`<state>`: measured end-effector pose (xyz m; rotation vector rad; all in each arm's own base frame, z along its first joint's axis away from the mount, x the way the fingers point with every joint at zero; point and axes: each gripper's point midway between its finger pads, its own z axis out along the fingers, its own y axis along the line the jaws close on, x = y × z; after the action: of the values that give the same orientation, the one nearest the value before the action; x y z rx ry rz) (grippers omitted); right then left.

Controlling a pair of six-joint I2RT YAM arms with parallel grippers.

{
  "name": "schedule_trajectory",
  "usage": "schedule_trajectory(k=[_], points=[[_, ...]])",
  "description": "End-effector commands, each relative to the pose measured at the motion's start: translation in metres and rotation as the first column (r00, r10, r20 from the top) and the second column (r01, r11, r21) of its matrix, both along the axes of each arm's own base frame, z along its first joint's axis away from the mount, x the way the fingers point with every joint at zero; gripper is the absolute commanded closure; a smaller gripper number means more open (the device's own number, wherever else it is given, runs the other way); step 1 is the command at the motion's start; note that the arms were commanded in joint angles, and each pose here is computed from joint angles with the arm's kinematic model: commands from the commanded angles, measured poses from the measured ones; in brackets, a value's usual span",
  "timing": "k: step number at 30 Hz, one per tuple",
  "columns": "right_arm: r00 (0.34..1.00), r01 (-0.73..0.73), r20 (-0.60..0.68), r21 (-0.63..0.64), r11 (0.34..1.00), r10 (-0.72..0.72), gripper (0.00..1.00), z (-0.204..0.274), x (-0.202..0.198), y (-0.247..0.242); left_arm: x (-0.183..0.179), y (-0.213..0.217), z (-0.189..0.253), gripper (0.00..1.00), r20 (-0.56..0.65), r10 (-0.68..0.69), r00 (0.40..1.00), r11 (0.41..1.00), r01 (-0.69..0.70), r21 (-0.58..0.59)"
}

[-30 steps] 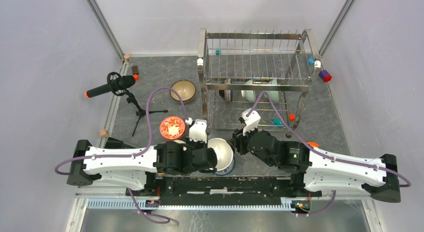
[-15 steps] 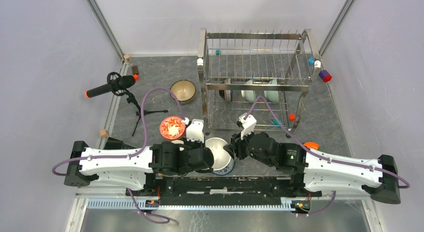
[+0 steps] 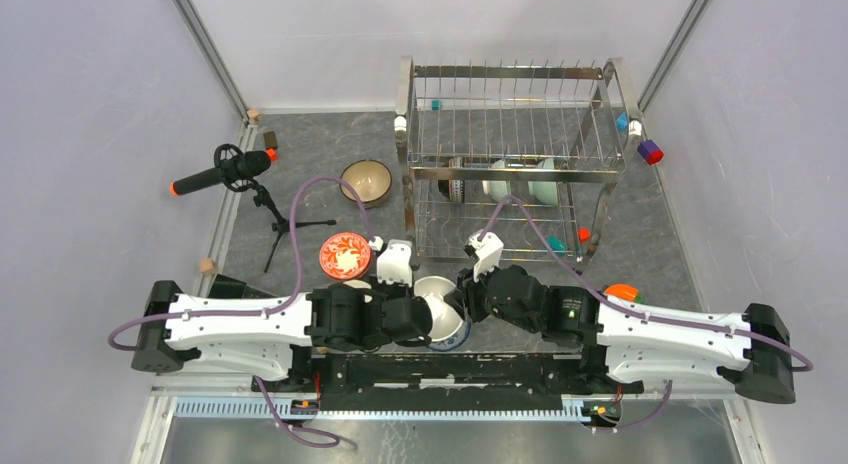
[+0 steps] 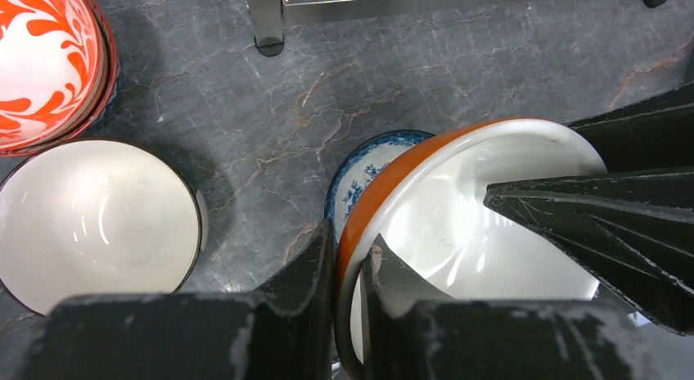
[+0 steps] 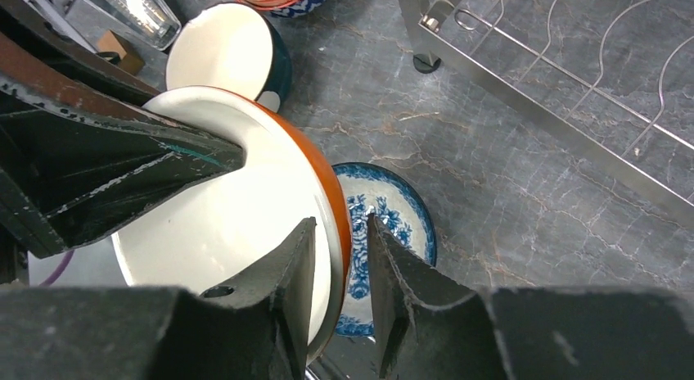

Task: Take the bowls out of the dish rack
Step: Place the bowl at the center of the board.

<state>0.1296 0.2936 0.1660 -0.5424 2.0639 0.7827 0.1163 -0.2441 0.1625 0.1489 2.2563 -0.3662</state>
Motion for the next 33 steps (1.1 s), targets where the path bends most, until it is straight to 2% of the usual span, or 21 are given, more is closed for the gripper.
schedule_trajectory(k=[1, 4, 8, 11, 15, 17, 24, 27, 29, 33], points=[[0.999, 0.049, 0.006, -0.034, 0.998, -0.048, 0.67, -0.004, 0.008, -0.007, 0.007, -0.022, 0.028, 0.98, 0.038, 0.042, 0.998, 0.992, -0.037, -0.124], [0.997, 0.071, 0.014, -0.065, 0.995, -0.070, 0.71, -0.008, 0.011, -0.012, 0.010, -0.023, 0.031, 0.98, 0.053, 0.049, 0.997, 0.994, -0.044, -0.104], [0.997, 0.077, 0.017, -0.077, 0.994, -0.075, 0.83, -0.009, 0.013, -0.012, 0.014, -0.022, 0.033, 0.98, 0.073, 0.068, 0.995, 0.996, -0.064, -0.055], [0.997, 0.075, 0.020, -0.081, 0.994, -0.074, 0.98, -0.009, 0.014, -0.010, 0.015, -0.027, 0.032, 0.98, 0.073, 0.066, 0.995, 0.997, -0.063, -0.045], [0.996, 0.084, 0.037, -0.088, 0.993, -0.081, 1.00, -0.006, 0.016, -0.013, 0.014, -0.029, 0.032, 0.96, 0.070, 0.058, 0.996, 0.998, -0.056, -0.039], [0.995, 0.094, 0.051, -0.097, 0.991, -0.089, 1.00, -0.004, 0.018, -0.017, 0.013, -0.027, 0.033, 0.86, 0.068, 0.056, 0.996, 0.998, -0.053, -0.045], [0.987, 0.133, 0.104, -0.140, 0.981, -0.119, 1.00, 0.006, 0.023, -0.038, 0.009, -0.024, 0.035, 0.29, 0.059, 0.024, 0.998, 0.996, -0.019, -0.086], [0.982, 0.152, 0.132, -0.158, 0.976, -0.132, 1.00, 0.013, 0.026, -0.048, 0.007, -0.024, 0.037, 0.10, 0.057, 0.004, 0.998, 0.995, 0.001, -0.096], [0.976, 0.176, 0.159, -0.181, 0.968, -0.148, 1.00, 0.018, 0.029, -0.057, 0.006, -0.023, 0.039, 0.03, 0.060, -0.011, 0.998, 0.995, 0.016, -0.094], [0.949, 0.270, 0.241, -0.280, 0.921, -0.205, 1.00, 0.021, 0.040, -0.088, 0.007, -0.018, 0.050, 0.00, 0.094, -0.050, 0.994, 0.994, 0.058, -0.088]])
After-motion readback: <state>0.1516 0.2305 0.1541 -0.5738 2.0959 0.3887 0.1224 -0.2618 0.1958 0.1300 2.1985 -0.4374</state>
